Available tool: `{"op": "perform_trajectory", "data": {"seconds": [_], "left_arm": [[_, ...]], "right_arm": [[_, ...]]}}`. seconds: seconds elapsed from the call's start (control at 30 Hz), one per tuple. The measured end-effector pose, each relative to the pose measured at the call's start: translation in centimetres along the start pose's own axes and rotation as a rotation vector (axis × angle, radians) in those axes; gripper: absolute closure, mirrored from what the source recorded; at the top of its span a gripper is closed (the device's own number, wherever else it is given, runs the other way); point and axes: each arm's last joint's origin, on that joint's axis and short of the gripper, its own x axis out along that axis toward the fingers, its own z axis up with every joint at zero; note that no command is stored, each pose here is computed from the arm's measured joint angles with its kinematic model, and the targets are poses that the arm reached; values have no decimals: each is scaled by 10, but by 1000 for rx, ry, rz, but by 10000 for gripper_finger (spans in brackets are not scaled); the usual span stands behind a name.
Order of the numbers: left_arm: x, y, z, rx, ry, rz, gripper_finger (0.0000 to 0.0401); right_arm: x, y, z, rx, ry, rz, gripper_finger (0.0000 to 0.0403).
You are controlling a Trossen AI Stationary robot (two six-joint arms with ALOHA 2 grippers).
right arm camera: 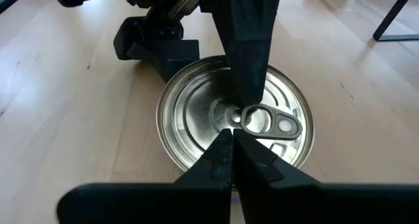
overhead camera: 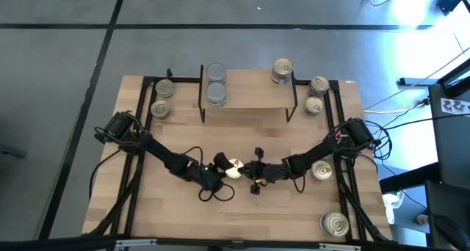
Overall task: Stack canned seafood by type on shelf
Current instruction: Put the blue pink tuna can on the shelf aligned with the other blue pink tuna can
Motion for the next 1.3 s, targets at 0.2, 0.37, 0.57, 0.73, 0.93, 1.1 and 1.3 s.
{"op": "perform_trajectory", "data": {"seconds": [0.2,0.37,0.57,0.73,0.93,1.1,1.3], "left_arm": [[1,0,1,0,-34,-29,110],[0,0,2,-3,-45,-30,148],[0,0,3,-8,-49,-15,180],[-2,-1,8,-19,-72,15,186],[-4,-2,10,-38,-76,22,187],[-6,-4,12,-46,-67,42,188],[-10,-6,17,-123,-79,58,189]], "right_arm": [[0,0,0,1,0,1,388],[0,0,1,2,-2,-1,388],[0,0,1,4,-3,-3,388],[0,0,1,3,-4,-6,388],[0,0,3,14,-28,-9,388],[0,1,7,39,-73,-3,388],[-1,2,15,80,-153,24,388]]}}
